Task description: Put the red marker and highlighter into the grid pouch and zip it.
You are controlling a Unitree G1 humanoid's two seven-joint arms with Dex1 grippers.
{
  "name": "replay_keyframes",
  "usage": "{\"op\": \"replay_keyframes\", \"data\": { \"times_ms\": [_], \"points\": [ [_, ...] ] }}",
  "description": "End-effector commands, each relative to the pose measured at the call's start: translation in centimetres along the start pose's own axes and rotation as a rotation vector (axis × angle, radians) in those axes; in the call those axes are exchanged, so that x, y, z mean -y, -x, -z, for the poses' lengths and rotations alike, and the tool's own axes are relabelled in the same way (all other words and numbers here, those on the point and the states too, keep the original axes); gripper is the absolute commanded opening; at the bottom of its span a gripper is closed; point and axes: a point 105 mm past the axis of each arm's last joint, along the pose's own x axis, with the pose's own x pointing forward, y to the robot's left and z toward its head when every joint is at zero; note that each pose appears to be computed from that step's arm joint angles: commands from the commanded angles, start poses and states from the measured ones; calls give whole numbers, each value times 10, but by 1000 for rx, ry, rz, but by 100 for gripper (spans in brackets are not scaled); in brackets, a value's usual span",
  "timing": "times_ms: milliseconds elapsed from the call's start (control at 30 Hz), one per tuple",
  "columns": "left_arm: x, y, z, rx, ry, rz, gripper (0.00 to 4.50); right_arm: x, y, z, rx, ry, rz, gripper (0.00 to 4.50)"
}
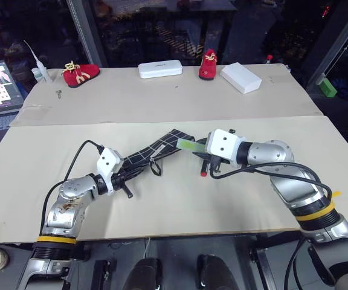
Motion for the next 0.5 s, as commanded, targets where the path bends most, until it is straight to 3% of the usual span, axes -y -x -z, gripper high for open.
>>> {"op": "replay_keyframes", "data": {
  "times_ms": [33, 500],
  "points": [
    [1, 1, -12, 25, -35, 8, 0, 8, 2, -4, 6, 42, 27, 101],
    [3, -3, -13, 25, -40, 30, 0, 11, 3, 7, -57, 67, 12, 101]
  ]
}}
